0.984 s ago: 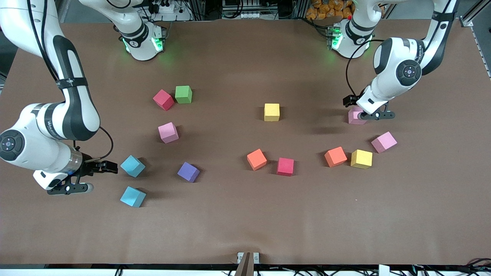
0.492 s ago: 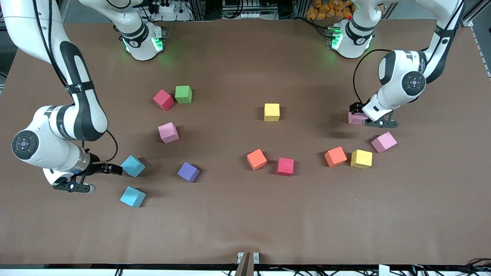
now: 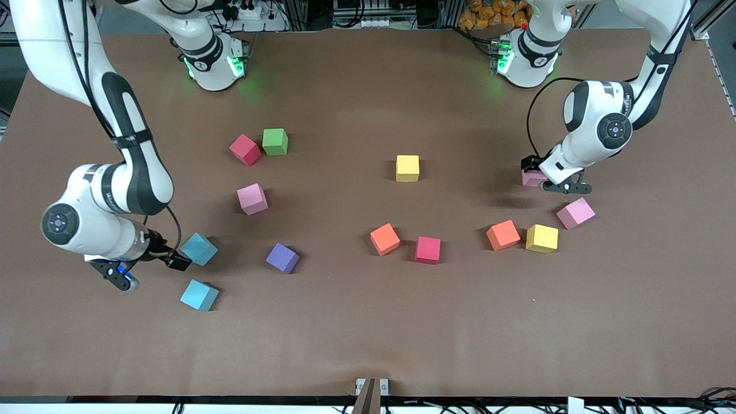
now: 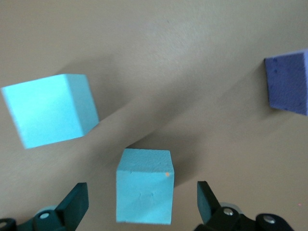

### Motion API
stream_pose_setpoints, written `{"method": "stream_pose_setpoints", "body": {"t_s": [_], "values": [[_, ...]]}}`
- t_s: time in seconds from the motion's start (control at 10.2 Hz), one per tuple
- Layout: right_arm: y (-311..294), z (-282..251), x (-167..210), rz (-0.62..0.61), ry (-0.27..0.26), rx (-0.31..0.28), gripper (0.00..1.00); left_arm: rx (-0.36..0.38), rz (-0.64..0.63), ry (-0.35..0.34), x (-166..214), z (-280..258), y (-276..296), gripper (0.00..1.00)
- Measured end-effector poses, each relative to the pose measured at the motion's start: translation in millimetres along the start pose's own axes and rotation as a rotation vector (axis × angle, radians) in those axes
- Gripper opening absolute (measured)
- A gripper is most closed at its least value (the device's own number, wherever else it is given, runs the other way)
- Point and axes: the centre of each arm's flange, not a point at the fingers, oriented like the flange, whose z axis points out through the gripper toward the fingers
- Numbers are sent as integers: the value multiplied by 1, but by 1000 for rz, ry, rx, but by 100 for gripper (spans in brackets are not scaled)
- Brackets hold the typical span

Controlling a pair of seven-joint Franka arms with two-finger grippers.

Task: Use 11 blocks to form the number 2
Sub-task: 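Grasp the cyan cube with the right gripper while the left gripper grasps pink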

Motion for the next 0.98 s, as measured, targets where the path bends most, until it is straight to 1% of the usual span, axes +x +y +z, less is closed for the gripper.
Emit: {"method": "stream_pose_setpoints", "body": {"t_s": [0.2,0.79,0.89,0.98], "values": [[2,21,1,27,-22,-6,100,-1,3,-5,0,3,1,100],[-1,30,-5,20,-40,-19,100,-5,6,7,7,10,3,99],[-4,31,-8,12,-42,-21,100,-5,6,9,8,10,3,89],[-6,34,-11,7,-45,-25,100,-6,7,9,9,10,3,74]]}}
